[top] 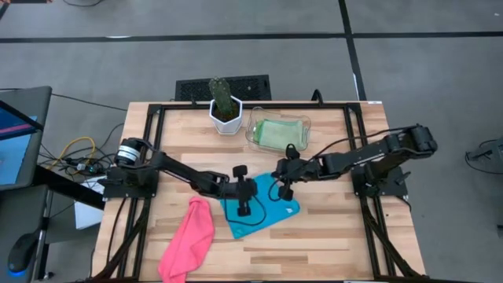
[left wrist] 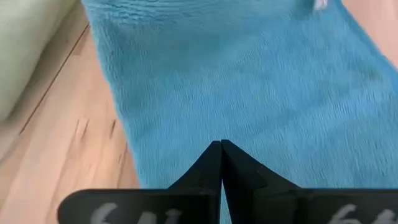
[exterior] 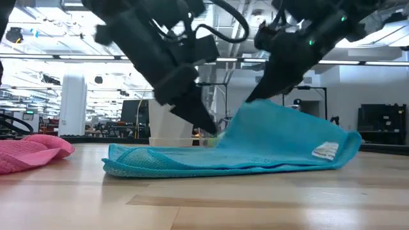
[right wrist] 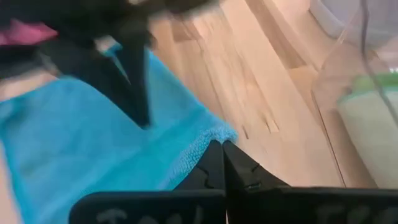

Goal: Fold microfiber towels
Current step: Fold the blue towel on the table

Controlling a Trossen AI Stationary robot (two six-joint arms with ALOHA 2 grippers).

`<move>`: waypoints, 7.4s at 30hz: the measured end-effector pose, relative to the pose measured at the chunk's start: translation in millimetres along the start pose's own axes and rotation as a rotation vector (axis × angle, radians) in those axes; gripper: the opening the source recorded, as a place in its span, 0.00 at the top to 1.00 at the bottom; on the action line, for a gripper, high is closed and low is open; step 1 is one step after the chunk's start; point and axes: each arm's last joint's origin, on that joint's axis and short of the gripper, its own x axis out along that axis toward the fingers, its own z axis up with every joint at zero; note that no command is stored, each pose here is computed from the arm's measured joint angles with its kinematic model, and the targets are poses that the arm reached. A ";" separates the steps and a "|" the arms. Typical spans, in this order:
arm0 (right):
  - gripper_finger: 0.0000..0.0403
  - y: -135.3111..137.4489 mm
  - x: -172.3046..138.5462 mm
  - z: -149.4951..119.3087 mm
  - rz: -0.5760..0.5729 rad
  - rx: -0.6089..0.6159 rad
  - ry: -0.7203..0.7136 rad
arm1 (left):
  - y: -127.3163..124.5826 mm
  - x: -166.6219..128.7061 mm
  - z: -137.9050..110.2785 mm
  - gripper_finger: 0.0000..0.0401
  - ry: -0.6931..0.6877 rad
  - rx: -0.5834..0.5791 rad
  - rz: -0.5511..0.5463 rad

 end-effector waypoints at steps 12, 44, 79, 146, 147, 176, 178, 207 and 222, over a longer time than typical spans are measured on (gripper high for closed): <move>0.98 -4.3 34.8 4.8 -0.010 -0.016 -0.008 | -13.1 -1.9 -36.9 1.00 0.090 -0.028 0.048; 0.97 18.8 103.2 23.3 0.107 -0.136 0.062 | -12.5 0.6 -46.3 1.00 0.032 -0.070 0.034; 0.58 12.7 48.7 63.7 0.156 -0.148 -0.132 | -2.0 -53.4 -10.7 1.00 -0.139 -0.099 0.106; 0.96 106.5 61.2 -125.7 0.194 0.013 -0.318 | 33.1 2.1 -20.0 1.00 -0.091 -0.086 0.071; 0.96 106.5 61.2 -125.7 0.193 0.013 -0.318 | 31.9 5.1 -22.4 1.00 -0.079 -0.086 0.057; 0.94 103.1 63.5 -125.3 0.177 0.010 -0.309 | 9.5 -16.6 -50.0 1.00 0.015 -0.035 0.098; 0.93 103.1 63.7 -125.2 0.177 0.011 -0.308 | 11.2 -15.3 -62.4 1.00 0.002 -0.069 0.098; 0.95 22.6 107.8 -53.0 0.060 0.020 -0.467 | 15.4 -14.6 -77.4 1.00 -0.050 -0.179 0.100; 0.93 22.4 136.8 -42.7 -0.077 0.050 -0.372 | 13.4 -64.2 -40.4 1.00 -0.041 -0.165 0.068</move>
